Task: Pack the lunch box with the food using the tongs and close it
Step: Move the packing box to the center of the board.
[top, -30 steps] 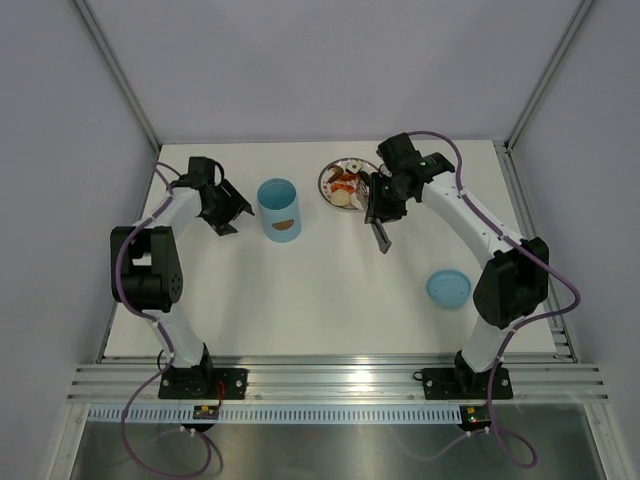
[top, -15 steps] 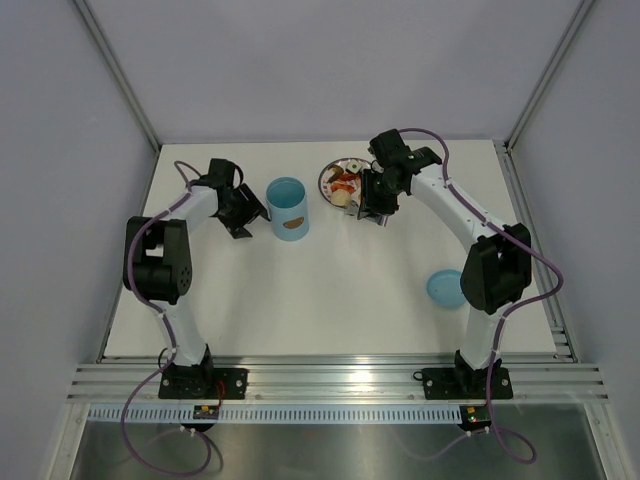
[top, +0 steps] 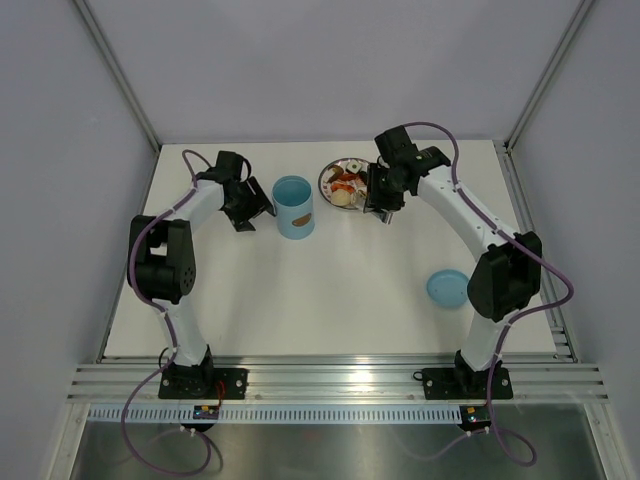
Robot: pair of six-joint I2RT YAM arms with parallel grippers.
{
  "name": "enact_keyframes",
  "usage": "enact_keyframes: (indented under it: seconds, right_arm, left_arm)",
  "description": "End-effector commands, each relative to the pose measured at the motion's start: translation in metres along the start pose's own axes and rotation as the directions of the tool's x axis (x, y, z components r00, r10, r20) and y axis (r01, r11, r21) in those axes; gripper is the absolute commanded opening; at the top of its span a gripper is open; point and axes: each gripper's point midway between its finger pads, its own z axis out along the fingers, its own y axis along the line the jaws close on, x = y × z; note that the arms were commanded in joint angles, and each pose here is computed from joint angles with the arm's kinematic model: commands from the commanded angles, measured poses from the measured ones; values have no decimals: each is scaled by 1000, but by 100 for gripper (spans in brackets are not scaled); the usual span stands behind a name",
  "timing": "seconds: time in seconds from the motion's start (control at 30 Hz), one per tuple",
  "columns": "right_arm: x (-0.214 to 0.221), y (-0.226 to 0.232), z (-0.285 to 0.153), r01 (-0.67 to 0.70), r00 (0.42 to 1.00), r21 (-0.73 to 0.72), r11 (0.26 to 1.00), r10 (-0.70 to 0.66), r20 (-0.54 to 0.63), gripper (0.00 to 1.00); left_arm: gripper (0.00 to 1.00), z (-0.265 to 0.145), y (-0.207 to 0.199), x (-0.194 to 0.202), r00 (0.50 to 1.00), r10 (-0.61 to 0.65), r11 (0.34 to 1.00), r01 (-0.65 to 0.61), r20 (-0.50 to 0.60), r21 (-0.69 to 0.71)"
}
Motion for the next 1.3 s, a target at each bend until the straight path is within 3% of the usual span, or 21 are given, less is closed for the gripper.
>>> enact_keyframes:
  seconds: [0.0, 0.37, 0.6, 1.27]
  right_arm:
    - [-21, -2, -27, -11, 994, 6, 1000, 10, 111, 41]
    - [-25, -19, -32, -64, 989, -5, 998, 64, 135, 44]
    - [-28, -2, -28, -44, 993, -84, 995, 53, 106, 46]
    - [-46, 25, -1, 14, 996, -112, 994, -5, 84, 52]
  left_arm:
    - [70, -9, -17, -15, 996, 66, 997, -67, 53, 24]
    - [70, -12, 2, -3, 996, 67, 998, -66, 58, -21]
    - [71, -8, -4, -6, 997, 62, 998, -62, 37, -1]
    - [72, -8, -7, -1, 991, 136, 991, -136, 12, -1]
